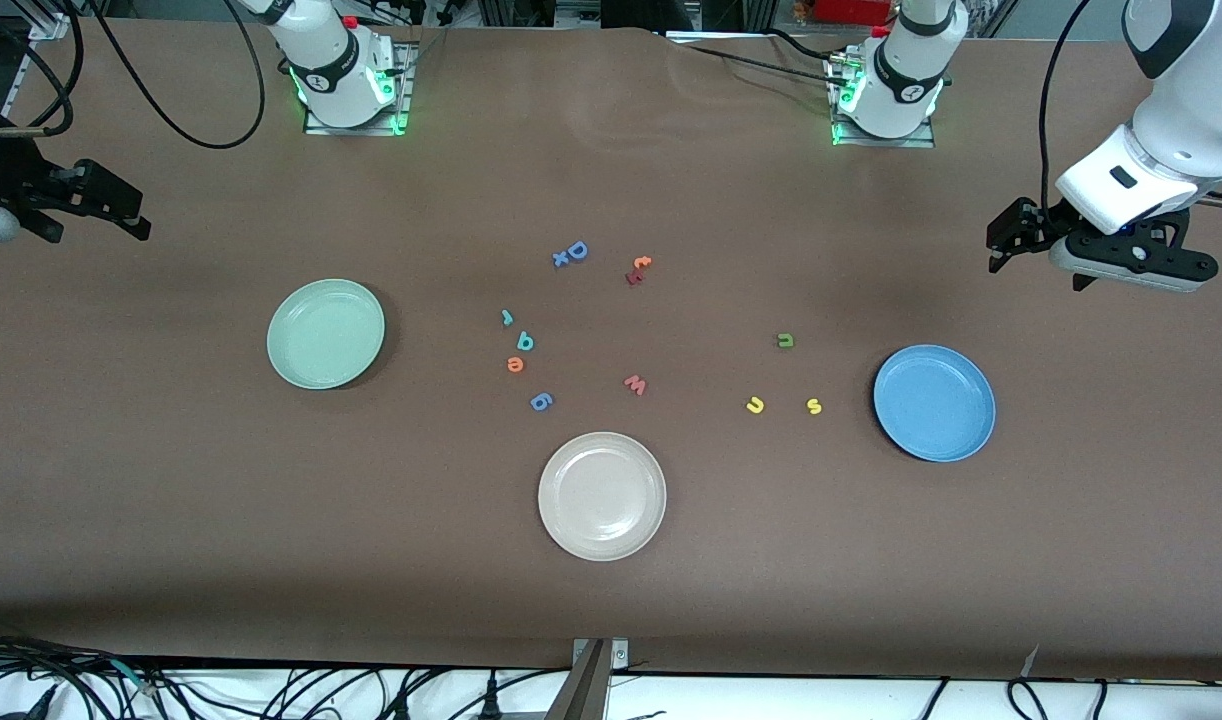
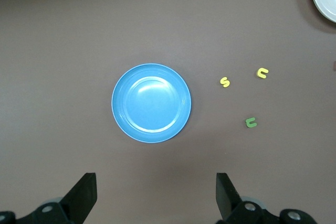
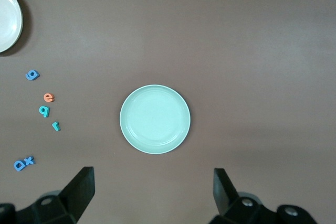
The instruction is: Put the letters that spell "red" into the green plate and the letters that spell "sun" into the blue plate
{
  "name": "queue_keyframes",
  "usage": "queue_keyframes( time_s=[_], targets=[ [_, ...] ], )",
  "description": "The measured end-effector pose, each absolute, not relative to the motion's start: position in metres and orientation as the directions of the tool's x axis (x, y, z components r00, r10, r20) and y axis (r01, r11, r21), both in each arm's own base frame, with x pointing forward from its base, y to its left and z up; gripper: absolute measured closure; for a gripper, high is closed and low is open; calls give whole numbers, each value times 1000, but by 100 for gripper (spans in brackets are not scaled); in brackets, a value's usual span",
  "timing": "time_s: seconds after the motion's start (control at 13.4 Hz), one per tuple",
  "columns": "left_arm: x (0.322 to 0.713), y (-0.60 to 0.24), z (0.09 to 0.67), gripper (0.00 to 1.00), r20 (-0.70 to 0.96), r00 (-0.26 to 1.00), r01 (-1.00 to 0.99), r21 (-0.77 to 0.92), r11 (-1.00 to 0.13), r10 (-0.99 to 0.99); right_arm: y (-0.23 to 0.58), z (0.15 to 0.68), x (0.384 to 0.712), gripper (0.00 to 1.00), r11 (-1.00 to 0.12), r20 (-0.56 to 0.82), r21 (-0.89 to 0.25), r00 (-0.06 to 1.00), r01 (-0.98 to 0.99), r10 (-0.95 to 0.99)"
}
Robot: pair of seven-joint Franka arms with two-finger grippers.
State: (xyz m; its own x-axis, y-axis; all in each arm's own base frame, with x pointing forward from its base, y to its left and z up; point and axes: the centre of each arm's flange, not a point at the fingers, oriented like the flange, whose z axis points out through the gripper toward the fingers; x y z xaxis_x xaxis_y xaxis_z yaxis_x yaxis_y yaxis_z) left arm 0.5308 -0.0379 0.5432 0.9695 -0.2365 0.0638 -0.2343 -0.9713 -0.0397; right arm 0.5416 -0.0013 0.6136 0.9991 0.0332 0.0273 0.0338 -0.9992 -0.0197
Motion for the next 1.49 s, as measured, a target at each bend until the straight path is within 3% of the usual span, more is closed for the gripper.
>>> queue_keyframes(
  time_s=[1.49],
  targets=[
    [531,-36,547,0,63,971,-227,-39,-973,-229,-1,613,541,0,-999,22,-20,999,34,34]
  ],
)
